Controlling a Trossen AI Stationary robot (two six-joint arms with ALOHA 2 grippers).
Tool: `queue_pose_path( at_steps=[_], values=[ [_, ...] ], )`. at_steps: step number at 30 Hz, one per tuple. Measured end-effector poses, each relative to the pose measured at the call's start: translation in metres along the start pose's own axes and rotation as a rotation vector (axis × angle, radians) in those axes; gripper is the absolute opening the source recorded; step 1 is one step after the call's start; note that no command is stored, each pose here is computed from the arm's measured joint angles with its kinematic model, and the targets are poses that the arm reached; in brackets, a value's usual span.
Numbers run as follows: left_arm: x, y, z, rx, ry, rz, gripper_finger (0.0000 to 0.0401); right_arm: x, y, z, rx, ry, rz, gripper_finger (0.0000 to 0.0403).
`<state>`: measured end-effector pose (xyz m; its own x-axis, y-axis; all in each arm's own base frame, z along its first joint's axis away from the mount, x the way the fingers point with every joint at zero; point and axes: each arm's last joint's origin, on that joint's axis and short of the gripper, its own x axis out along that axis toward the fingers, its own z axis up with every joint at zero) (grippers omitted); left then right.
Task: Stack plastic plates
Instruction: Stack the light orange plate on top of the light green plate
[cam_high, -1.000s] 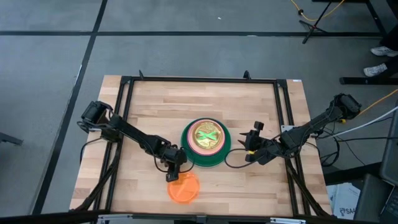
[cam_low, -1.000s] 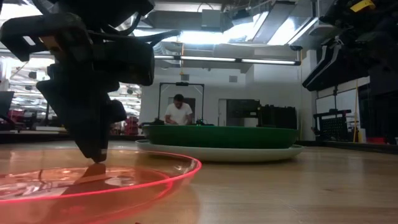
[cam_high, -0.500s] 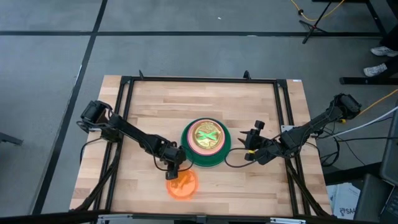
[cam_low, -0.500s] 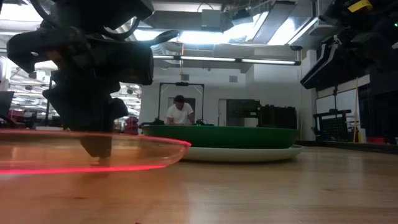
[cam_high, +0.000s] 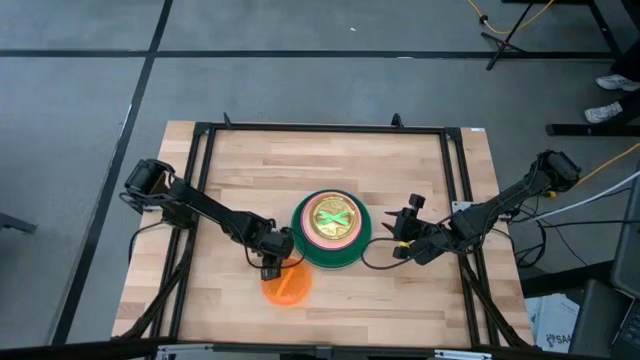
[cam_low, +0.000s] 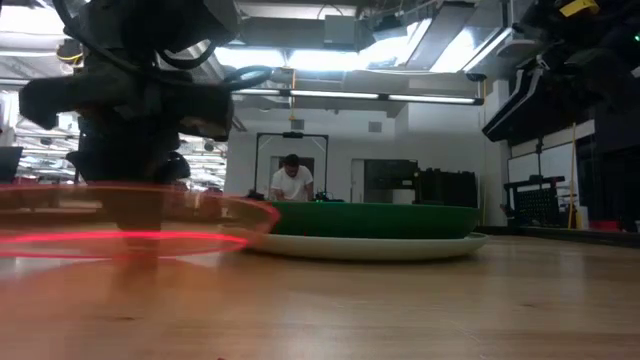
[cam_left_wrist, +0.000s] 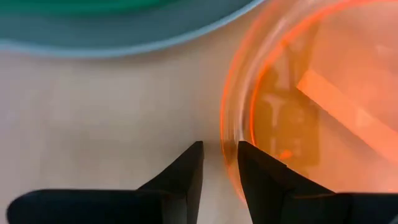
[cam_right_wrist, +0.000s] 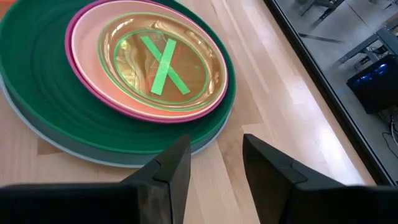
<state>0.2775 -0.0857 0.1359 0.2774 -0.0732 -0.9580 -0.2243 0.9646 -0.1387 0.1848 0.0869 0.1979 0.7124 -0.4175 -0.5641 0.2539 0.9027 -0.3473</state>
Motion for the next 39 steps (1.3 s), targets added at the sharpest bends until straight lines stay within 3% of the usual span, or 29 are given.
queue_pose_path(
  at_steps=[28, 39],
  values=[
    [-0.0004, -0.0020, 0.0023, 0.049, -0.010, -0.048, 0.0091, 0.0000, -0.0002, 0.0008, -0.030, -0.010, -0.013, 0.0138],
    [-0.0009, -0.0011, 0.0037, 0.074, -0.002, -0.075, 0.0005, 0.0000, 0.0008, 0.0004, -0.030, 0.003, 0.021, 0.0138]
  ],
)
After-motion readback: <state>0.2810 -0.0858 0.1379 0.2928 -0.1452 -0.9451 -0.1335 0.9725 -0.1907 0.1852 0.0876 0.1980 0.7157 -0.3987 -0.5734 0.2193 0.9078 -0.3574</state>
